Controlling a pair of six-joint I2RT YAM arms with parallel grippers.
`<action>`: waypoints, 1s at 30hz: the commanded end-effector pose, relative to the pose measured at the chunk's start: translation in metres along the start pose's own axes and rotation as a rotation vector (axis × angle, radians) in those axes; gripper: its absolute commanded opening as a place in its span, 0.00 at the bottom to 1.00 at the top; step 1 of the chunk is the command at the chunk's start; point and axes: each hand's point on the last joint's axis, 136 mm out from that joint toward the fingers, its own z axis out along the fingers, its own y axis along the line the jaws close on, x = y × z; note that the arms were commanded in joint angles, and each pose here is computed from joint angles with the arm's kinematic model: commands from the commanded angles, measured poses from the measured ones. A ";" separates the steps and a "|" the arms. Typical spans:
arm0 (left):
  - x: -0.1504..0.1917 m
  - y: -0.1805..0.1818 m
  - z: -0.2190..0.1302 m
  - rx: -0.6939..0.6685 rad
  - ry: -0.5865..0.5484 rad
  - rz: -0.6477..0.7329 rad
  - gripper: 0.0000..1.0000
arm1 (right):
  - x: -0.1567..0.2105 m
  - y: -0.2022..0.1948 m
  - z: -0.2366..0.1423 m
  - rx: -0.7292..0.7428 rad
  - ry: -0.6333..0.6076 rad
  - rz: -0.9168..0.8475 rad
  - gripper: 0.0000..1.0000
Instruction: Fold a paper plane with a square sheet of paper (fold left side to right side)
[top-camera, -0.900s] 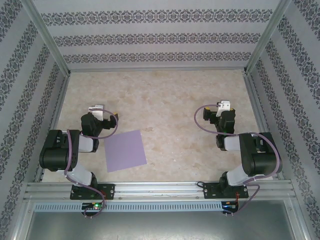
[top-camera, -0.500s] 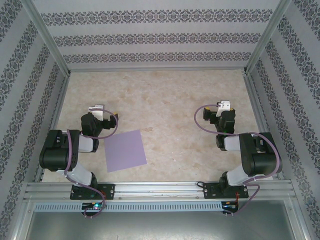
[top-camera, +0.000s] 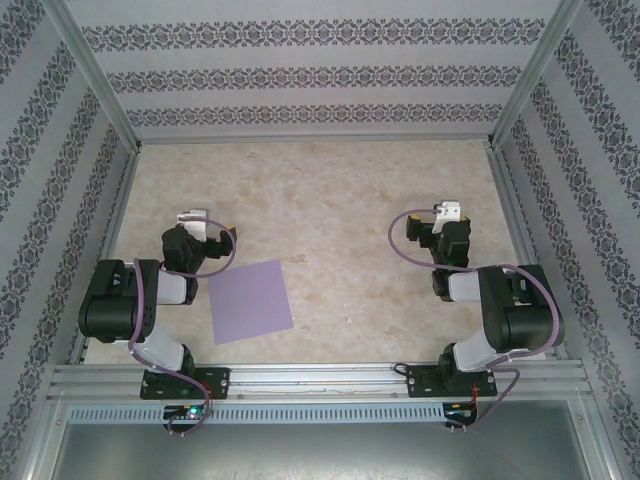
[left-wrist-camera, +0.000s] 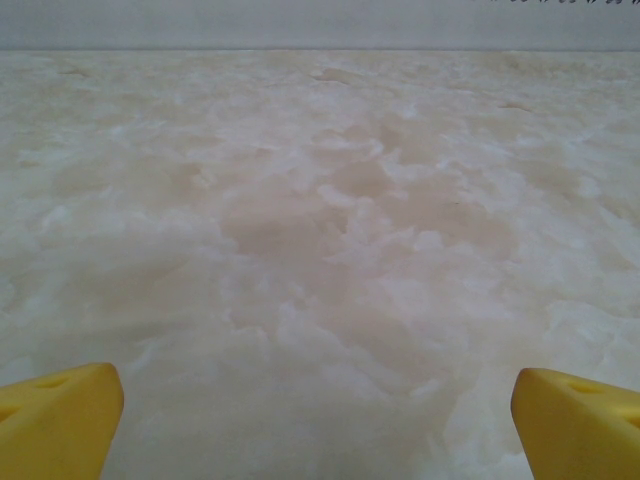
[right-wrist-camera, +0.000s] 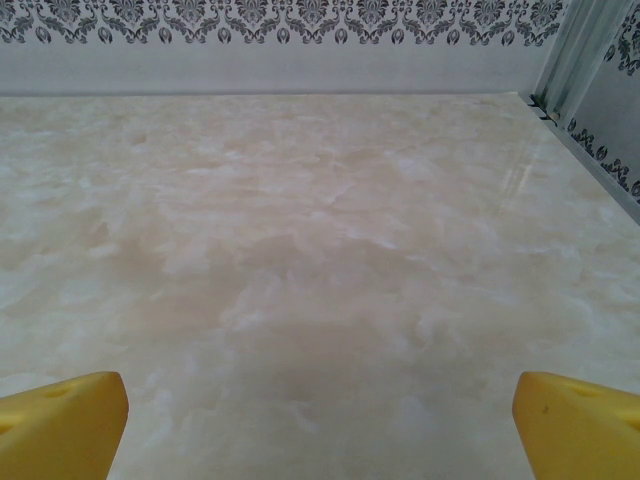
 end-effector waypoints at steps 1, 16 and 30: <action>-0.011 -0.006 0.003 0.028 -0.026 0.028 0.99 | -0.009 0.000 0.000 0.008 -0.034 0.014 0.98; -0.012 0.011 0.002 -0.072 -0.031 -0.012 0.99 | -0.009 0.000 0.001 0.007 -0.035 0.015 0.98; -0.065 0.027 -0.048 -0.213 -0.095 -0.078 0.99 | -0.033 -0.012 -0.034 0.047 -0.054 0.075 0.98</action>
